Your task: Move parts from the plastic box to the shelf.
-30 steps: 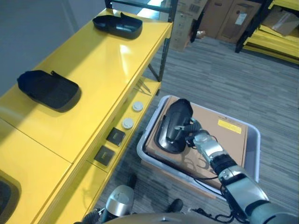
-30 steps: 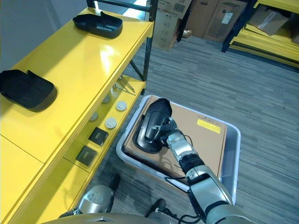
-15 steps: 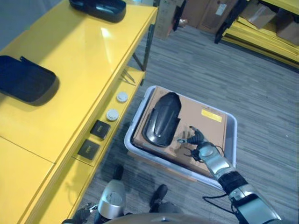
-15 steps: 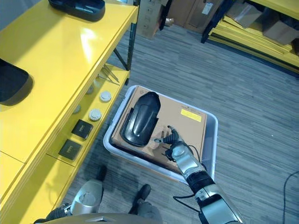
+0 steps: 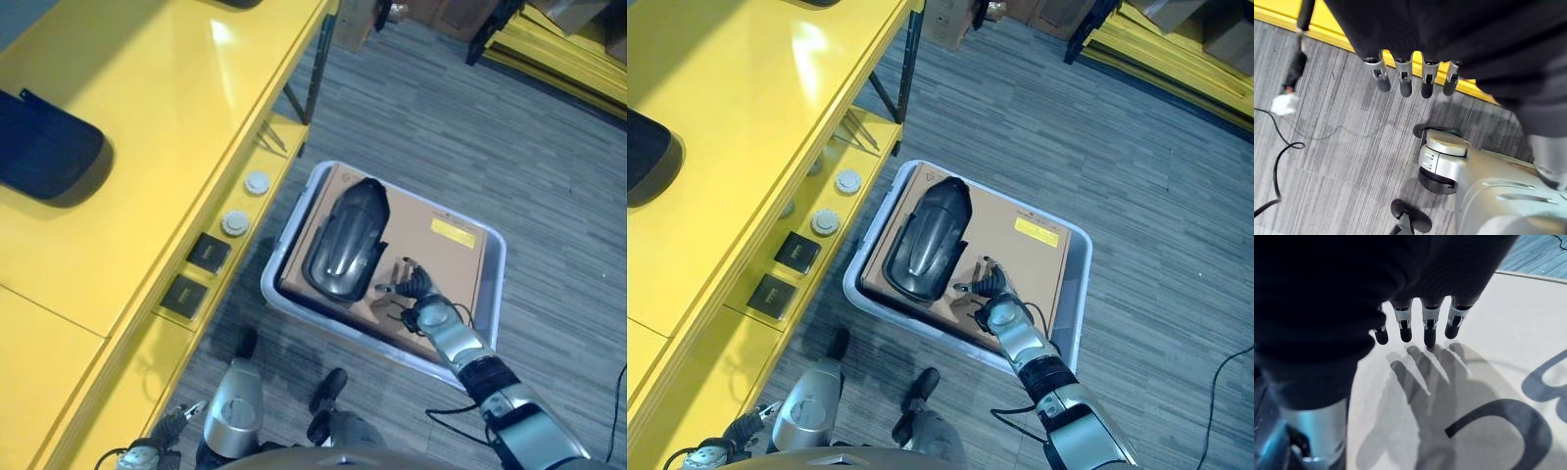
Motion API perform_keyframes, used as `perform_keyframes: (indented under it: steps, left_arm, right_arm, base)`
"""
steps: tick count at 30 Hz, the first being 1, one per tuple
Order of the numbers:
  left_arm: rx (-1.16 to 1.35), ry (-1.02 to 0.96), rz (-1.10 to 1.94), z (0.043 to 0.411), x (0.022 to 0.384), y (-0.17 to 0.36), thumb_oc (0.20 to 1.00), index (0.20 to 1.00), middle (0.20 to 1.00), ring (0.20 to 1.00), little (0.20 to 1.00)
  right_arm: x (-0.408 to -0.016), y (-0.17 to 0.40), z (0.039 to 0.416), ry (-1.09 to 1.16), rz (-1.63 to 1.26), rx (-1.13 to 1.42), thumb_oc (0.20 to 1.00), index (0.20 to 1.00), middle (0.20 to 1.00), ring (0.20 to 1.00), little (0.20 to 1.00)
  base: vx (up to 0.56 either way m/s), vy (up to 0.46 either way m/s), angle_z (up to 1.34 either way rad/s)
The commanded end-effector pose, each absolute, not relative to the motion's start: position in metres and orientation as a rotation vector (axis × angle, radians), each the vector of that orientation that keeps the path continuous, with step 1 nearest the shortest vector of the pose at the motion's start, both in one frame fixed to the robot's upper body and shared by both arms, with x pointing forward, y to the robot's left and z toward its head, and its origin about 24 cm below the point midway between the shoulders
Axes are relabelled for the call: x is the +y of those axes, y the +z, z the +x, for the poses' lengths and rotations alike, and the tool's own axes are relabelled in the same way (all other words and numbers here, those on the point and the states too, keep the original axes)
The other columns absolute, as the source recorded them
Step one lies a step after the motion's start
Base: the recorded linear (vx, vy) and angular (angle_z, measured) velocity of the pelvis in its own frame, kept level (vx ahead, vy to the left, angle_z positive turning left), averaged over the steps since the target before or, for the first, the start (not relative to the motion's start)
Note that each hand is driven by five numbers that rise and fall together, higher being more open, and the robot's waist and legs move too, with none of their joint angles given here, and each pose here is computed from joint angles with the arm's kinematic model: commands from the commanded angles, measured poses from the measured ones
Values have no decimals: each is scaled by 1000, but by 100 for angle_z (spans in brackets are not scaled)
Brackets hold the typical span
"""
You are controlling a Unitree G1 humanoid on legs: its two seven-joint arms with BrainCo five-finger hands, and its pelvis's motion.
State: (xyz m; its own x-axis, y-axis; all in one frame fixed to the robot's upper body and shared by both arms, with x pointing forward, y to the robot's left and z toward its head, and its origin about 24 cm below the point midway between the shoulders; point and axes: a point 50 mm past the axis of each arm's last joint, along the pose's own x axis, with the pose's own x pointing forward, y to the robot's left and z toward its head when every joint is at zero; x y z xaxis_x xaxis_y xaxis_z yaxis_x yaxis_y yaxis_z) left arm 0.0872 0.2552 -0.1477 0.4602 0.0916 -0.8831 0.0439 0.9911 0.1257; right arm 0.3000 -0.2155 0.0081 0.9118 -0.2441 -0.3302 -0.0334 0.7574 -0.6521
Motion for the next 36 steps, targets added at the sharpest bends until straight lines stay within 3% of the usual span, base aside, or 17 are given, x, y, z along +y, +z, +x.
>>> perform_keyframes:
  steps: [1,18,35,36]
  left_arm:
    - [1111,24,146,80,254,-150,1000,1000,1000,1000,1000]
    - [1123,17,114,71,246,-153,1000,1000,1000,1000,1000]
    - [1076,-8,102,92,239,-151,1000,1000,1000,1000,1000]
    - [1073,-9,102,94,240,-150,1000,1000,1000,1000,1000]
  right_arm:
    - [-224,32,309,-179,-717,305,1000,1000,1000,1000,1000]
    - [-221,35,306,-95,-761,313,1000,1000,1000,1000,1000]
    - [-203,19,312,-100,-908,348,1000,1000,1000,1000,1000]
    - [-204,19,312,-101,-916,349,564,564,564,564,564]
  base:
    - [0,48,0]
    - [2,11,0]
    - [-27,21,0]
    - [-34,2,-2]
